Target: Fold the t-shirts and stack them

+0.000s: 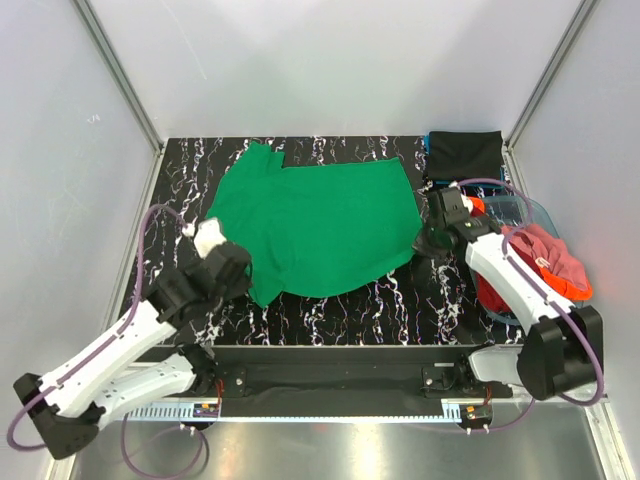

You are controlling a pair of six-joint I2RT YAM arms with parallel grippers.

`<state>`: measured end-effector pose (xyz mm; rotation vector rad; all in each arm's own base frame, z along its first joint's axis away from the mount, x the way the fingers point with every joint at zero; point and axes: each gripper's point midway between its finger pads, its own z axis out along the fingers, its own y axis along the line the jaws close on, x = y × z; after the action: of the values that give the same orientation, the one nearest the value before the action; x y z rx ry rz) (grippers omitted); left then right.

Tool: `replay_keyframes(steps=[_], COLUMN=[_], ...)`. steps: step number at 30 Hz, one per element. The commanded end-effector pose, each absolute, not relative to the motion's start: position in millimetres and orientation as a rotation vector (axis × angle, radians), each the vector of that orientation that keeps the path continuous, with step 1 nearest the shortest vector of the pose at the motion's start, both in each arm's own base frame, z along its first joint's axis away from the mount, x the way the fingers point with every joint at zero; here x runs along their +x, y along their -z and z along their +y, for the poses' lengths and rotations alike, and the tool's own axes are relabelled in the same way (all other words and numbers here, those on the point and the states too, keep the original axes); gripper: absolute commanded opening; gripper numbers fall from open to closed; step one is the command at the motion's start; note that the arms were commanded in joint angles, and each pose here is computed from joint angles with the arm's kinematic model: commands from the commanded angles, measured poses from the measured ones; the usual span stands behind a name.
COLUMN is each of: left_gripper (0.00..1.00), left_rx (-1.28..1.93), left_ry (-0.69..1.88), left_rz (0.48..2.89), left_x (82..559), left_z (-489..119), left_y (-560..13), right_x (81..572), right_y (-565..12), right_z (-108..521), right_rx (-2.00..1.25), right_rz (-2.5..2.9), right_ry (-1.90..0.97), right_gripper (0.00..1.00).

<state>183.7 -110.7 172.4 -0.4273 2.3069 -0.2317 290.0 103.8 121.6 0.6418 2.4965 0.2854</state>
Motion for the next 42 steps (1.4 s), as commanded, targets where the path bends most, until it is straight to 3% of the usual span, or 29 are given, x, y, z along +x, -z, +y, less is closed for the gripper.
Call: replay_keyframes(steps=[1, 8, 15, 16, 17, 18, 19, 23, 28, 34, 42], left_gripper=[0.07, 0.03, 0.06, 0.22, 0.33, 0.42, 0.58, 0.73, 0.72, 0.72, 0.73], left_rx=[-0.283, -0.208, -0.256, -0.257, -0.248, -0.260, -0.264, -0.382, -0.612, -0.792, -0.904], left_ry=[0.271, 0.210, 0.104, 0.148, 0.194, 0.184, 0.174, 0.099, 0.138, 0.218, 0.158], left_rz=[2.296, 2.395, 2.498, 2.542, 2.530, 2.604, 2.631, 2.523, 2.406, 2.378, 2.305], left_x=[216, 278, 382, 391, 410, 415, 413, 395, 340, 268, 256], left_z=[-117, -110, -91, -92, -97, -97, -96, -76, -62, -56, -41], left_y=[-194, -182, -148, -141, -156, -136, -135, -165, -162, -108, -76], right_x=[311, 372, 450, 457, 468, 470, 470, 454, 417, 370, 369], right_y=[-135, -148, -111, -106, -117, -99, -100, -97, -107, -71, -53], right_z=[106, 101, 74, 76, 79, 82, 88, 83, 78, 87, 86], right_rx=[0.512, 0.435, 0.515, 0.512, 0.510, 0.505, 0.480, 0.457, 0.481, 0.525, 0.551], right_rz=[2.506, 2.487, 2.550, 2.578, 2.580, 2.634, 2.655, 2.657, 2.618, 2.667, 2.684], right_ry=[-0.232, -0.152, -0.104, -0.123, -0.145, -0.152, -0.183, -0.169, -0.185, -0.309, -0.362], right_gripper=[0.00, 0.00, 0.00, 0.20, 0.53, 0.77, 0.99, 1.00, 1.00, 1.00, 0.95])
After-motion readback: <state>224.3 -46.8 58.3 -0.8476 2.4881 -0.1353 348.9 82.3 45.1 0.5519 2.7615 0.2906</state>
